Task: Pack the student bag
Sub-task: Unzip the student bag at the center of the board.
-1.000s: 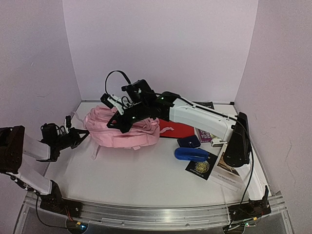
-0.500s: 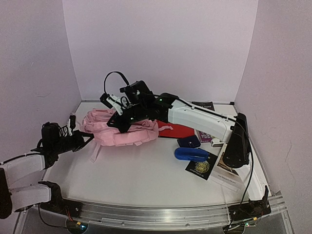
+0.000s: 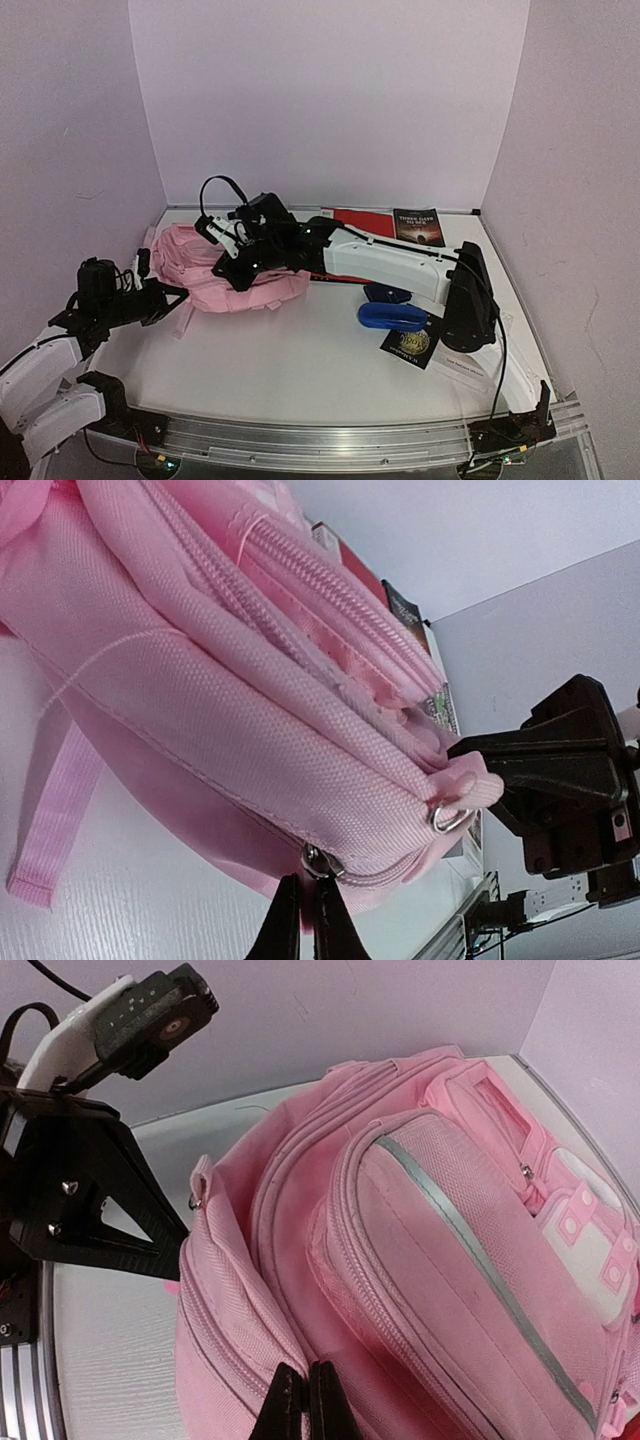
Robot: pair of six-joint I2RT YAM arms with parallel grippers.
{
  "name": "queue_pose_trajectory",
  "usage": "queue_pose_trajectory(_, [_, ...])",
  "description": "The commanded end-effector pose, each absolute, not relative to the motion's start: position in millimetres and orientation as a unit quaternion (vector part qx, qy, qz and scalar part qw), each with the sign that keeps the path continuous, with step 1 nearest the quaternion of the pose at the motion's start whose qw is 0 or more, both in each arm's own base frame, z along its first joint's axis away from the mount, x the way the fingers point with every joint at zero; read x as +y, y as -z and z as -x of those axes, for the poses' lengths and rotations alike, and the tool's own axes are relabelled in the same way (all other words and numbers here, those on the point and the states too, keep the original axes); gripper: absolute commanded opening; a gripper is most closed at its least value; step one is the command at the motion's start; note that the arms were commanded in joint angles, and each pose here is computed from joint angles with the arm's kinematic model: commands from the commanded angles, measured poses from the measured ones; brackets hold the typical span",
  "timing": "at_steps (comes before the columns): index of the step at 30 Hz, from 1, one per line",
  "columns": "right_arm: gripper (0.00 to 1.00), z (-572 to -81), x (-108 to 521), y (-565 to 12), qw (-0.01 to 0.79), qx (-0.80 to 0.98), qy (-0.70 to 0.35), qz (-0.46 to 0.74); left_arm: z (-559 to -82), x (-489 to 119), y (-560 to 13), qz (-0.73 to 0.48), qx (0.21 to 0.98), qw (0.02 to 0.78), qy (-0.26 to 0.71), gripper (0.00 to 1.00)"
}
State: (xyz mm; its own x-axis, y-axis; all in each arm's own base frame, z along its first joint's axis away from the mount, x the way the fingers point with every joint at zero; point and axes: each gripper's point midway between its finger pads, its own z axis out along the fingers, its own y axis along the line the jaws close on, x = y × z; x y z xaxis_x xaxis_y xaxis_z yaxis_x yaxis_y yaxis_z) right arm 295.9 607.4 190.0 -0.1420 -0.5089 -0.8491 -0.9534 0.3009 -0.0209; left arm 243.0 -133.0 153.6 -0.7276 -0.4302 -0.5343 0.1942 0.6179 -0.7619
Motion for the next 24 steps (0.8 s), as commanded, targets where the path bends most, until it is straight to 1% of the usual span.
queue_pose_trajectory(1, [0.00, -324.1, 619.3, -216.6, 0.470, 0.695, -0.276, 0.468, -237.9, -160.5, -181.7, 0.016, 0.813, 0.339, 0.473, 0.00])
queue_pose_trajectory(4, [0.00, -321.6, 622.4, -208.2, 0.470, 0.697, -0.269, 0.470, -235.5, -171.6, -194.5, -0.003, 0.803, 0.343, 0.488, 0.00])
queue_pose_trajectory(9, [0.00, -332.8, 620.8, -197.5, 0.485, 0.704, -0.238, 0.462, -228.3, -185.9, -213.7, -0.034, 0.796, 0.343, 0.497, 0.00])
queue_pose_trajectory(16, [0.00, -340.2, 623.8, -197.0, 0.496, 0.707, -0.236, 0.446, -245.8, -194.7, -174.0, -0.001, 0.825, 0.304, 0.476, 0.00])
queue_pose_trajectory(18, [0.00, -342.2, 622.3, -193.2, 0.498, 0.707, -0.226, 0.448, -244.8, -203.6, -174.6, -0.012, 0.819, 0.295, 0.492, 0.00])
queue_pose_trajectory(22, [0.00, -344.5, 616.8, -180.6, 0.493, 0.708, -0.210, 0.460, -248.9, -202.0, -183.6, -0.006, 0.814, 0.310, 0.491, 0.00])
queue_pose_trajectory(24, [0.00, -346.7, 616.2, -176.6, 0.492, 0.709, -0.209, 0.459, -249.5, -204.5, -186.4, 0.002, 0.803, 0.311, 0.509, 0.01])
